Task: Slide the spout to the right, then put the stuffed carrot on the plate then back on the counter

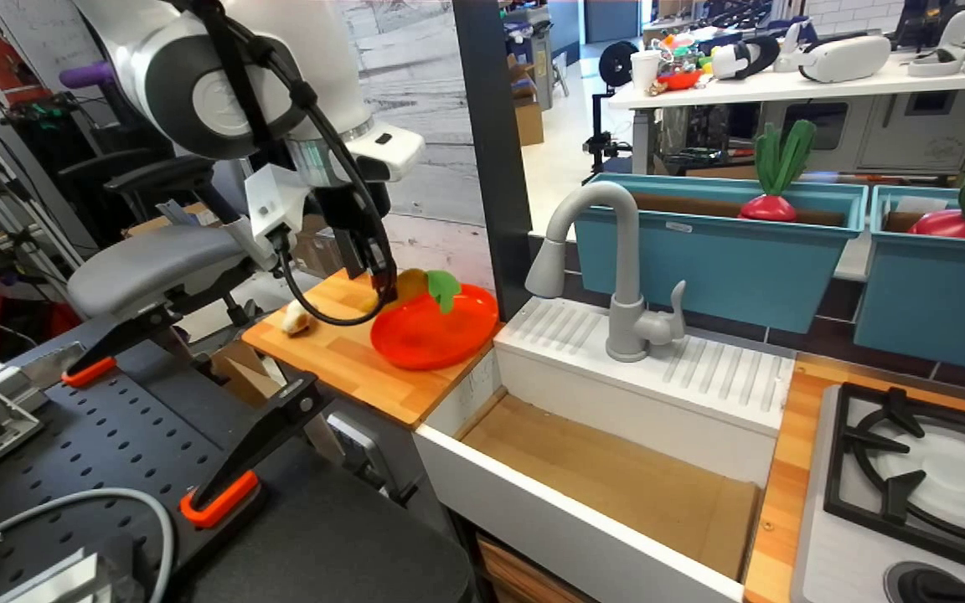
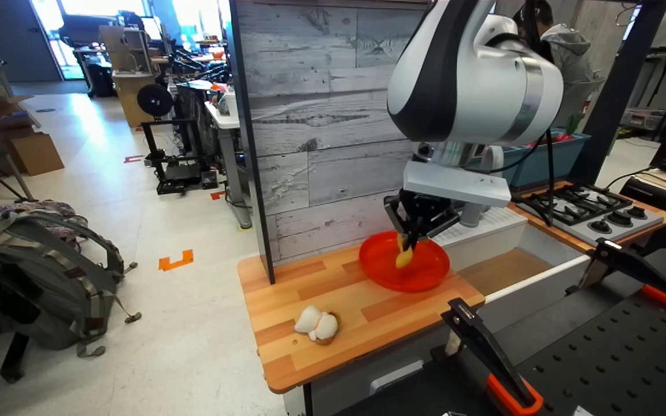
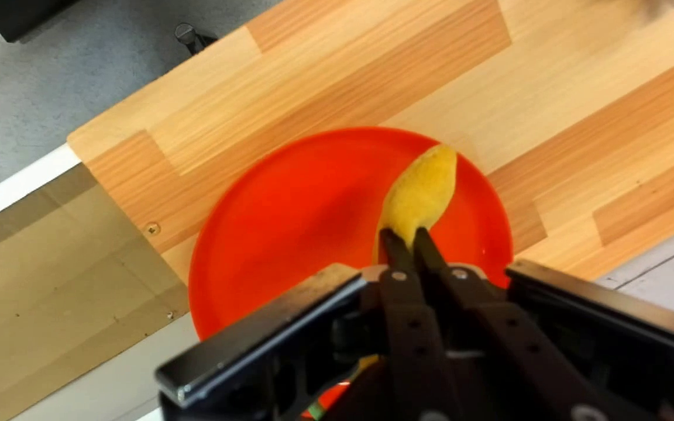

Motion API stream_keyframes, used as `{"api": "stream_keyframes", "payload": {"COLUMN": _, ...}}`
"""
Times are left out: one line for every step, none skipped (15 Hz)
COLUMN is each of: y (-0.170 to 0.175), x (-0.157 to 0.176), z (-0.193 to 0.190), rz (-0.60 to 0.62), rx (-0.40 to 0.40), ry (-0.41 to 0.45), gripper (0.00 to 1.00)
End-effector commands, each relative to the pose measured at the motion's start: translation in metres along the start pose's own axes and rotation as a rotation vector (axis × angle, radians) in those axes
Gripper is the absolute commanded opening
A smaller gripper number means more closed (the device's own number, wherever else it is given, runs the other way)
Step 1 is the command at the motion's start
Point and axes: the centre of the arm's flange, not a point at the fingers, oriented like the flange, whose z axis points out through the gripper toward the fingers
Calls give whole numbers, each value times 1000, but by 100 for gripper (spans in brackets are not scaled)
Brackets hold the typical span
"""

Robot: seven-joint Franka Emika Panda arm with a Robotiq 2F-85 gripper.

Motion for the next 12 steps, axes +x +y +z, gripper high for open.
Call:
{"api": "stream_keyframes", "payload": {"y": 1, "x": 23, "z": 23, "rz": 6, "rx": 0, "ry": -44, "gripper": 1}}
{"api": "stream_keyframes", "payload": {"y": 2, "x": 26, "z": 28, "rz": 12, "rx": -4, "ry": -58, "gripper": 1}}
{"api": "stream_keyframes", "payload": {"y": 2, "x": 30, "z": 35, "rz": 18, "rx": -8, "ry": -71, "gripper": 1}}
{"api": "stream_keyframes", "payload": {"y": 3, "x": 33, "z": 40, "rz": 20, "rx": -11, "ry": -83, "gripper": 1}}
{"api": "stream_keyframes", "payload": {"y": 3, "x": 36, "z": 45, "rz": 25, "rx": -15, "ry": -90, "gripper": 1}}
{"api": "stream_keyframes", "payload": {"y": 3, "x": 38, "z": 49, "rz": 27, "rx": -17, "ry": -100, "gripper": 1}}
{"api": "stream_keyframes", "payload": {"y": 3, "x": 40, "z": 52, "rz": 26, "rx": -16, "ry": -108, "gripper": 1}}
{"api": "stream_keyframes", "payload": {"y": 3, "x": 41, "z": 55, "rz": 27, "rx": -19, "ry": -111, "gripper": 1}}
{"api": "stream_keyframes", "payload": {"y": 2, "x": 42, "z": 58, "rz": 30, "rx": -21, "ry": -117, "gripper": 30}}
{"api": "stream_keyframes", "payload": {"y": 2, "x": 43, "z": 59, "rz": 30, "rx": -20, "ry": -121, "gripper": 32}}
{"api": "stream_keyframes", "payload": {"y": 2, "x": 43, "z": 61, "rz": 24, "rx": -14, "ry": -125, "gripper": 38}}
{"api": "stream_keyframes", "payload": {"y": 1, "x": 42, "z": 61, "rz": 24, "rx": -15, "ry": -122, "gripper": 45}}
